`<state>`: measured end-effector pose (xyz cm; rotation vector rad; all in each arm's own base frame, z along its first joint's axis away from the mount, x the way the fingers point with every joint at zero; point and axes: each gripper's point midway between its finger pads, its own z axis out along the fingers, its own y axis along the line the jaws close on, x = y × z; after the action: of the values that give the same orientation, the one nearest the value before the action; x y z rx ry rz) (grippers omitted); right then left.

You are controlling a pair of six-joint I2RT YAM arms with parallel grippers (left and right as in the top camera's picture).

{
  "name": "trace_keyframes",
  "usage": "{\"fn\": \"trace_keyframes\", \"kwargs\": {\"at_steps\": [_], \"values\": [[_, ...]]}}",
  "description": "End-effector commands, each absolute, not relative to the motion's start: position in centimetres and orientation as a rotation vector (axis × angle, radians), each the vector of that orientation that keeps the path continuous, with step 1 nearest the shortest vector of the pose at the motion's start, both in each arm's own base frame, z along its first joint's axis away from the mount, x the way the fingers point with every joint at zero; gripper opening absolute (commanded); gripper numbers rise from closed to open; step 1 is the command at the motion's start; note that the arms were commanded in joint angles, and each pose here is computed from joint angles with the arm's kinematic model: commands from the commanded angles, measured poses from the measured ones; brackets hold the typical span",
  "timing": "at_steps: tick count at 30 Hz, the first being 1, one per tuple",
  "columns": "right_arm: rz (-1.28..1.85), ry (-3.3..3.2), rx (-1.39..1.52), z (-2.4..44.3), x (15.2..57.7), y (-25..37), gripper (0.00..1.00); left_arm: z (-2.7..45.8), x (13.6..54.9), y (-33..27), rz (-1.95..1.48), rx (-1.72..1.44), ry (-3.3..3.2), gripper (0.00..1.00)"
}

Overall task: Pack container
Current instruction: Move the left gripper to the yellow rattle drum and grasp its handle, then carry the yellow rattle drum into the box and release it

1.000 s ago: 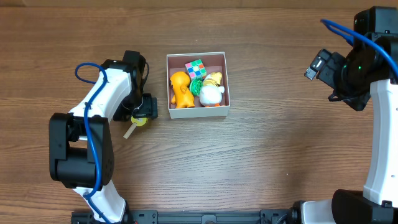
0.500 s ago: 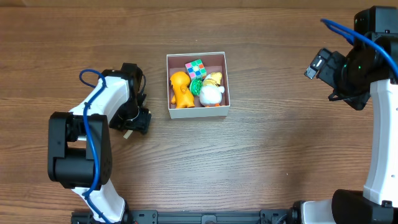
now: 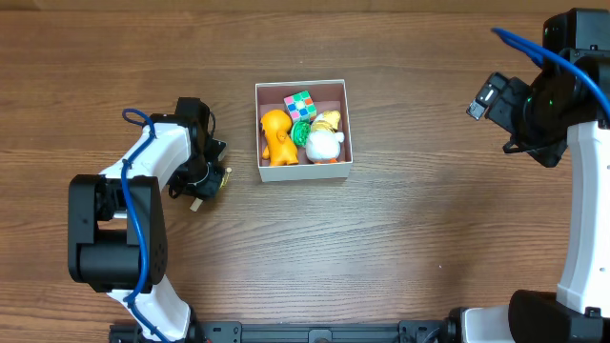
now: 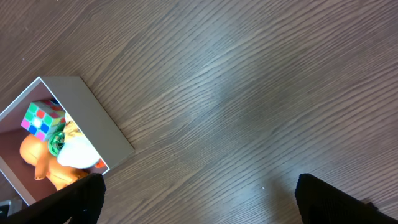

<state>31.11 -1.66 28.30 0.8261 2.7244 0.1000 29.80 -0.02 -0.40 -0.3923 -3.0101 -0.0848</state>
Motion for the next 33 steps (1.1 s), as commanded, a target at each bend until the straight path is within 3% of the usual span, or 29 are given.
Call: {"fn": "trace_keyframes", "kwargs": {"at_steps": [1, 6, 15, 25, 33], "values": [[0.112, 2.675, 0.814, 29.6, 30.9, -1.8, 1.0, -1.2, 29.0, 0.2, -0.084, -0.406, -2.979, 0.21], [0.113, 2.673, 0.813, 29.6, 31.0, -1.8, 1.0, -1.2, 28.8, -1.0, 0.028, -0.397, -2.98, 0.04], [0.113, 2.673, 0.813, 29.6, 31.0, -1.8, 1.0, 1.1, 30.9, -1.3, 0.034, -0.222, -3.034, 0.04], [0.113, 2.673, 0.813, 29.6, 31.0, -1.8, 1.0, 13.5, 37.4, -5.2, 0.138, -0.235, -3.209, 0.04], [0.113, 2.673, 0.813, 29.6, 31.0, -1.8, 1.0, 20.4, 39.7, -15.3, 0.248, -0.355, -3.412, 0.04]]}}
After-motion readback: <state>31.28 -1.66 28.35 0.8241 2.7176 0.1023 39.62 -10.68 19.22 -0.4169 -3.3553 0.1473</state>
